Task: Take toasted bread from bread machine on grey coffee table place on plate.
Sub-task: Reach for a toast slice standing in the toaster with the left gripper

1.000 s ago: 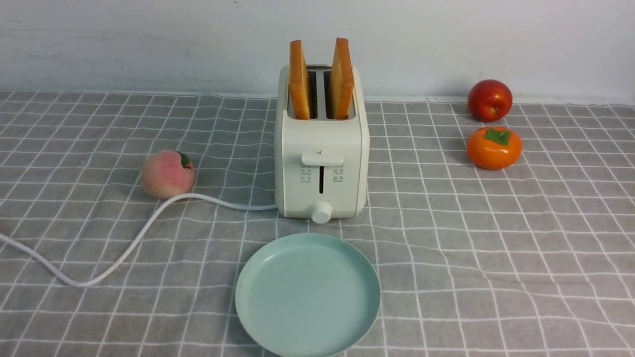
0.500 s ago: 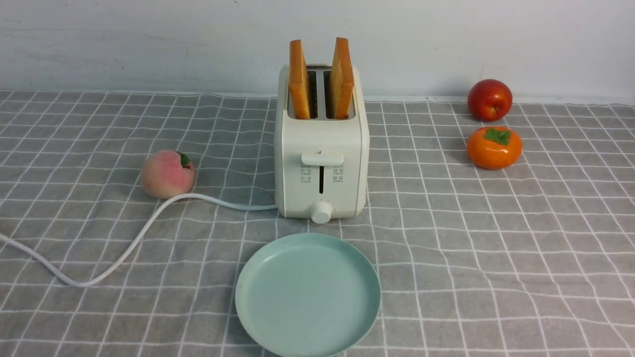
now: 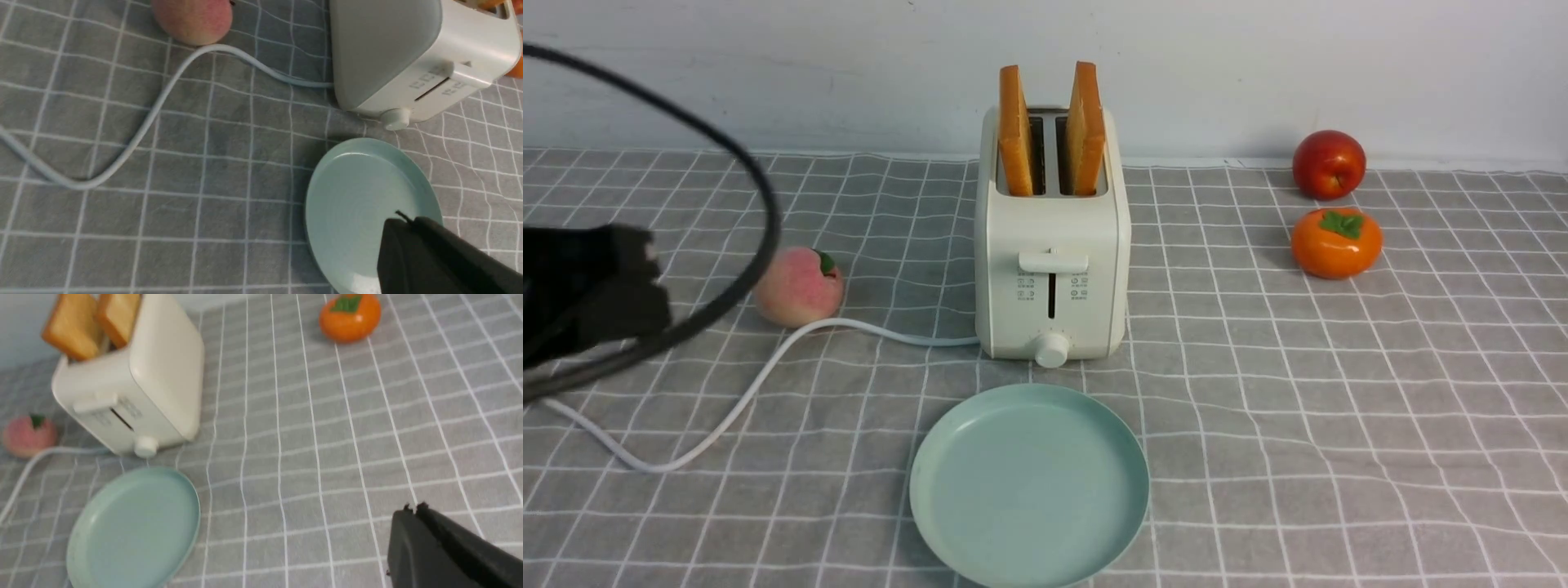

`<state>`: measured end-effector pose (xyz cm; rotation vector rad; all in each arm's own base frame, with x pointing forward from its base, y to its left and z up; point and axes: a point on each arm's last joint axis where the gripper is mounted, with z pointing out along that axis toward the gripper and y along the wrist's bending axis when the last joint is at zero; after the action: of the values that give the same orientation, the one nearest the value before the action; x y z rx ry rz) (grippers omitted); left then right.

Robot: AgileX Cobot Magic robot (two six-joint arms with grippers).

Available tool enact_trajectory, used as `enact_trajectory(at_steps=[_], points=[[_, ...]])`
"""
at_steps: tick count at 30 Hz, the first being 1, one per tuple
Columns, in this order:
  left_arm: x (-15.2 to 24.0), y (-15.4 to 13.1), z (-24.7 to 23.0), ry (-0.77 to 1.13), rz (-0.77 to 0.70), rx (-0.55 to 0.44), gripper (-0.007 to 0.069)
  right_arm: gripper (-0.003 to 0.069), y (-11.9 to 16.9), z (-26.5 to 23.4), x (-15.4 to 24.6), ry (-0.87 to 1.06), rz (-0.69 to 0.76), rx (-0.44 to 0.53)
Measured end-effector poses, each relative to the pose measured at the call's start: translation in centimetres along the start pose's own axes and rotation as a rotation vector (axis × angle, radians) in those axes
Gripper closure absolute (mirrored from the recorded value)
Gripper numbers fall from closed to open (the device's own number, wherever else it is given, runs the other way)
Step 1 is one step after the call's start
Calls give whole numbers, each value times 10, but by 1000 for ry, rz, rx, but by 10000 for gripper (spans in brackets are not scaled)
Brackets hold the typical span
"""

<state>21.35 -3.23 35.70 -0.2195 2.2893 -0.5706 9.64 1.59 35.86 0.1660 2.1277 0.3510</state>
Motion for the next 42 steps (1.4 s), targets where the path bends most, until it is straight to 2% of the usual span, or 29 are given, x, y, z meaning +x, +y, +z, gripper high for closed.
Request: enact_trajectory(at_steps=[3, 6, 7, 9, 15, 18, 23, 25, 28, 30, 31, 34, 35, 37, 42], points=[[-18, -10, 16, 12, 45, 44, 639, 663, 1, 12, -5, 67, -18, -10], [-47, -45, 42, 9, 152, 133, 639, 659, 3, 23, -6, 115, -12, -46], [-50, -46, 43, 5, 153, 134, 639, 659, 2, 24, -6, 114, -13, -46], [-65, -68, 63, -13, 184, 179, 639, 657, 4, 26, -8, 113, -20, -62], [-99, -96, 113, -69, 212, 221, 617, 653, 4, 27, -9, 96, -25, -69], [-108, -103, 137, -81, 219, 230, 519, 649, 4, 27, -10, 85, -25, -68], [-106, -110, 192, -77, 221, 229, 253, 643, 4, 27, -11, 82, -24, -69], [-102, -107, 213, -78, 214, 217, 176, 643, 4, 27, -11, 82, -24, -69], [-97, -99, 235, -81, 202, 194, 127, 641, 4, 27, -11, 82, -24, -69], [-94, -95, 246, -78, 200, 180, 153, 638, 4, 27, -11, 82, -24, -69], [-93, -93, 249, -76, 201, 176, 195, 637, 4, 27, -11, 82, -24, -69], [-92, -94, 249, -73, 202, 177, 398, 636, 4, 27, -11, 82, -24, -69], [-94, -95, 246, -73, 209, 179, 521, 634, 4, 27, -11, 82, -24, -69], [-96, -98, 236, -72, 245, 181, 560, 631, 4, 27, -11, 81, -25, -69], [-110, -113, 183, -116, 333, 194, 540, 625, 4, 27, -11, 81, -25, -69]])
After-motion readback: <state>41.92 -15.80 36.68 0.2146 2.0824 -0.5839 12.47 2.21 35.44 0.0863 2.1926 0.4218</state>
